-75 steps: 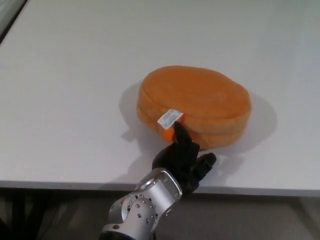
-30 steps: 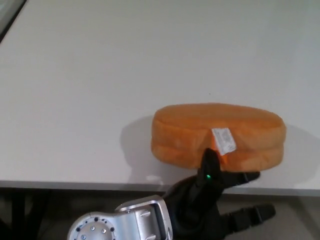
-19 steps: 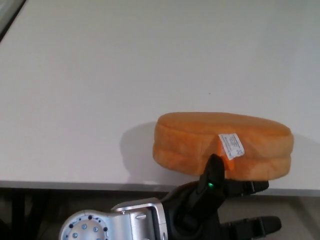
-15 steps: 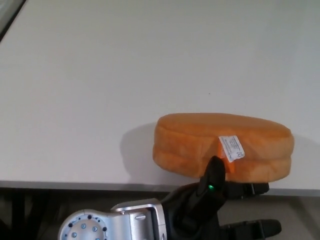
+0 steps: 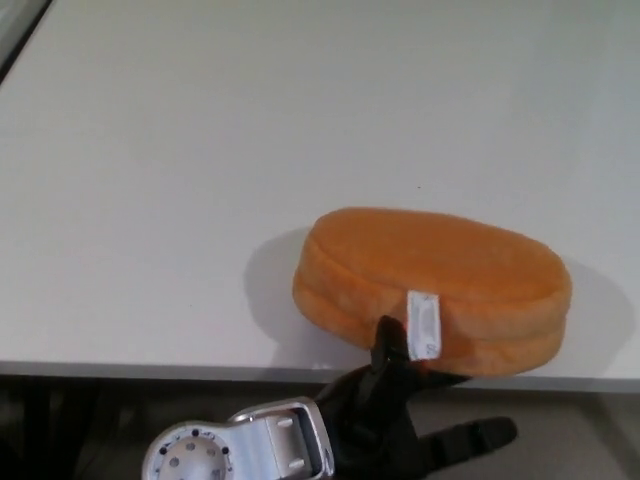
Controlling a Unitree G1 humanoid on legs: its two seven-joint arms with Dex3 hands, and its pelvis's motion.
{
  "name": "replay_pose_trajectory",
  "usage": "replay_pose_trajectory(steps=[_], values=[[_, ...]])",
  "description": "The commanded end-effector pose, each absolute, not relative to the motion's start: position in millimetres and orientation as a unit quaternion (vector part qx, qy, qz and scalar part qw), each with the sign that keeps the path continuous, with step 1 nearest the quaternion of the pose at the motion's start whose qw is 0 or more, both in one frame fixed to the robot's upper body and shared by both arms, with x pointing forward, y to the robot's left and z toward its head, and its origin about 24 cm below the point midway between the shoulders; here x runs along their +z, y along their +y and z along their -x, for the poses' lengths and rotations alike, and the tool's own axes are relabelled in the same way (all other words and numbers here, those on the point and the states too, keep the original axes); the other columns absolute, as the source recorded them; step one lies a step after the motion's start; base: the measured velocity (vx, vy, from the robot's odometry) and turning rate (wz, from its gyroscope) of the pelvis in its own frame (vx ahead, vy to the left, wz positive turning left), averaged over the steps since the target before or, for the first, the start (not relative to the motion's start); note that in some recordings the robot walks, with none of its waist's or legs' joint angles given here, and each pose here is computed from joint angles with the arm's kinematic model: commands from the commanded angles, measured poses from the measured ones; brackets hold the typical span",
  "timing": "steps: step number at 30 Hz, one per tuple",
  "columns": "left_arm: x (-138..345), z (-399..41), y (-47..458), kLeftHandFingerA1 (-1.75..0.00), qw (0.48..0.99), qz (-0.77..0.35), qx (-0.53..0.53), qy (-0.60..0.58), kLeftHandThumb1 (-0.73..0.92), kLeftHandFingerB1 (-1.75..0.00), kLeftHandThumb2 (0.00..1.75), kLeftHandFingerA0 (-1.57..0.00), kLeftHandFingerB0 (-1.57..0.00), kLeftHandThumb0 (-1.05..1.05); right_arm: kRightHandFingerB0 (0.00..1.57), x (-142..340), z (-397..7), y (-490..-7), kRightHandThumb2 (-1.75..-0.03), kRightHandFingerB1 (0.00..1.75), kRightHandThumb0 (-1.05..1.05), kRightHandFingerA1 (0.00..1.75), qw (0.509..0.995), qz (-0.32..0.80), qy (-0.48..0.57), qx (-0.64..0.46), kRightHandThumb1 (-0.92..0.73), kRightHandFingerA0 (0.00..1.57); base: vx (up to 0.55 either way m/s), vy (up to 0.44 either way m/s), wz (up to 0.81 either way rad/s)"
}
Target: A soft plate is kept in the center of the table close to the robot and the robot uses its left hand to pick up the plate, turns it upside down and places it back on the table
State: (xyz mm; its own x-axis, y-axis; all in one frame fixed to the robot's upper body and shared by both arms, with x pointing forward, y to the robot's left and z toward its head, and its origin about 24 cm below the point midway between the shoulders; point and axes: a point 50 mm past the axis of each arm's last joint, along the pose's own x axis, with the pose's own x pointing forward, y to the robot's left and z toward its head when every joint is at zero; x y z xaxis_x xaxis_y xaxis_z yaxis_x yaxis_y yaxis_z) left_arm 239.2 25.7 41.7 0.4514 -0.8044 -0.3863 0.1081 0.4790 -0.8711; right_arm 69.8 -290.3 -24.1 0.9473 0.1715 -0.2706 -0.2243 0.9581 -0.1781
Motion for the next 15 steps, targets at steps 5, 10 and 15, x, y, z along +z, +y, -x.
replay_pose_trajectory(steps=[5,10,15], values=[[49,-267,11,-0.23,0.773,0.450,-0.244,0.373,0.85,-0.05,1.28,0.00,0.00,-1.05,0.30,-23,-69,-294,-0.65,0.32,-0.69,0.46,0.983,0.096,0.126,0.095,-0.81,0.53,0.00,0.000,0.00],[49,-276,12,-0.23,0.775,0.459,-0.223,0.372,0.86,-0.05,1.28,0.00,0.00,-1.05,0.28,-23,-69,-294,-0.66,0.32,-0.68,0.46,0.983,0.095,0.125,0.097,-0.81,0.55,0.00,0.000,0.00],[53,-281,11,-0.23,0.781,0.443,-0.226,0.377,0.90,-0.06,1.30,0.00,0.00,-1.05,0.29,-25,-70,-295,-0.65,0.32,-0.68,0.45,0.983,0.093,0.126,0.096,-0.81,0.54,0.00,0.000,0.00]])
